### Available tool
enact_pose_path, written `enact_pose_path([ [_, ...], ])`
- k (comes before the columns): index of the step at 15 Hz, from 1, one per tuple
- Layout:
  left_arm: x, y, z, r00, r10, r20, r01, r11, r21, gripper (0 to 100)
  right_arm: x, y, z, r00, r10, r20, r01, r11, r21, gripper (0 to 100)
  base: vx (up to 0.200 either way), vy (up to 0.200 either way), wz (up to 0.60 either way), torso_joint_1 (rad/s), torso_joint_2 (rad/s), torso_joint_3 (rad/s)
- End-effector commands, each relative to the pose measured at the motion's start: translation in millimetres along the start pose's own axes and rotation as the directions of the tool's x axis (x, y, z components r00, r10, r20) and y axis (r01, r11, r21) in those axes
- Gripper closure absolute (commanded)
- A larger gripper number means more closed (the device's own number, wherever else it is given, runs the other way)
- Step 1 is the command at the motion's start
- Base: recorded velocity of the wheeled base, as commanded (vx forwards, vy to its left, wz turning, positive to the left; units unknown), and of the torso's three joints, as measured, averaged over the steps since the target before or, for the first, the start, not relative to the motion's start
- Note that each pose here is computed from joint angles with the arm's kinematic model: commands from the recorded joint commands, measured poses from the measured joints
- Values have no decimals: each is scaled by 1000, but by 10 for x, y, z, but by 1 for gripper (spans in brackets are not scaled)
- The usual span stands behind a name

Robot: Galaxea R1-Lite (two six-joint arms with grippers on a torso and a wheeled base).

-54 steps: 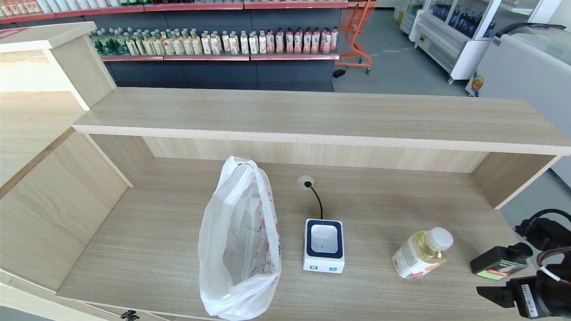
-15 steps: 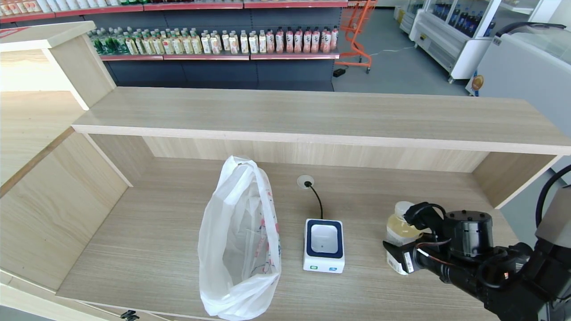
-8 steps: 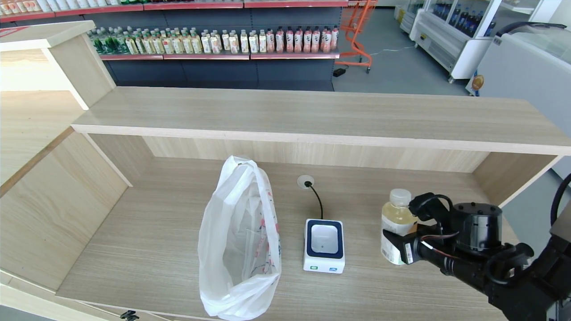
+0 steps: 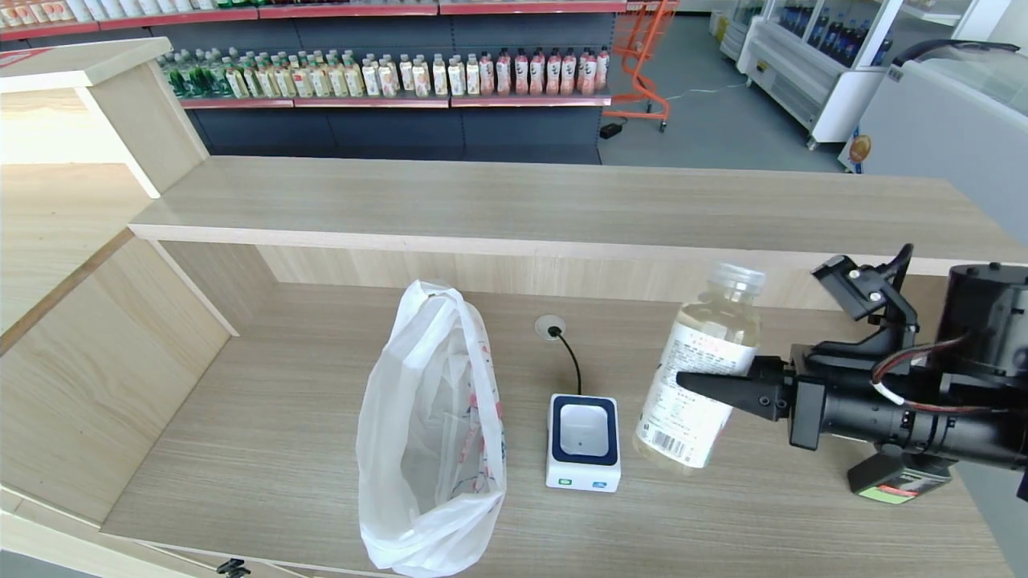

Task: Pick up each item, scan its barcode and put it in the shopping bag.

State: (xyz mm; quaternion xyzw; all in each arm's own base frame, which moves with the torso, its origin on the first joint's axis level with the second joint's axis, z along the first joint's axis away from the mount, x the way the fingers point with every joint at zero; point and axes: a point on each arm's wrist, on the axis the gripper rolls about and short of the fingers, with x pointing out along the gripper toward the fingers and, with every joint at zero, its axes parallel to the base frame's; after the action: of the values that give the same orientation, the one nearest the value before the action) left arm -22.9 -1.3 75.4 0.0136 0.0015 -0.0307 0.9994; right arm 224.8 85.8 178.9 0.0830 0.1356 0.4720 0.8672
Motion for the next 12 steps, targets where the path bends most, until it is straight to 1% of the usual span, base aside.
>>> enact_pose_path([
  [1, -1, 0, 1, 1000, 0, 1, 0, 1000, 0, 0, -143, 234, 269, 994, 60, 89, -53, 996, -75, 100, 0, 0, 0, 0, 0, 0],
  [3, -1, 0, 1, 1000, 0, 1, 0, 1000, 0, 0, -103, 375, 306, 988, 122, 92, -120, 992, -31, 100, 0, 0, 0, 0, 0, 0],
  [5, -1, 0, 1, 1000, 0, 1, 0, 1000, 0, 0, -91, 517, 301, 980, 179, 86, -178, 984, -21, 100, 0, 0, 0, 0, 0, 0],
  [9, -1, 0, 1, 1000, 0, 1, 0, 1000, 0, 0, -35, 661, 256, 967, 246, 63, -245, 969, -25, 100, 0, 0, 0, 0, 0, 0],
  [12, -1, 0, 1, 1000, 0, 1, 0, 1000, 0, 0, -9, 708, 237, 961, 270, 51, -269, 963, -25, 100, 0, 0, 0, 0, 0, 0],
])
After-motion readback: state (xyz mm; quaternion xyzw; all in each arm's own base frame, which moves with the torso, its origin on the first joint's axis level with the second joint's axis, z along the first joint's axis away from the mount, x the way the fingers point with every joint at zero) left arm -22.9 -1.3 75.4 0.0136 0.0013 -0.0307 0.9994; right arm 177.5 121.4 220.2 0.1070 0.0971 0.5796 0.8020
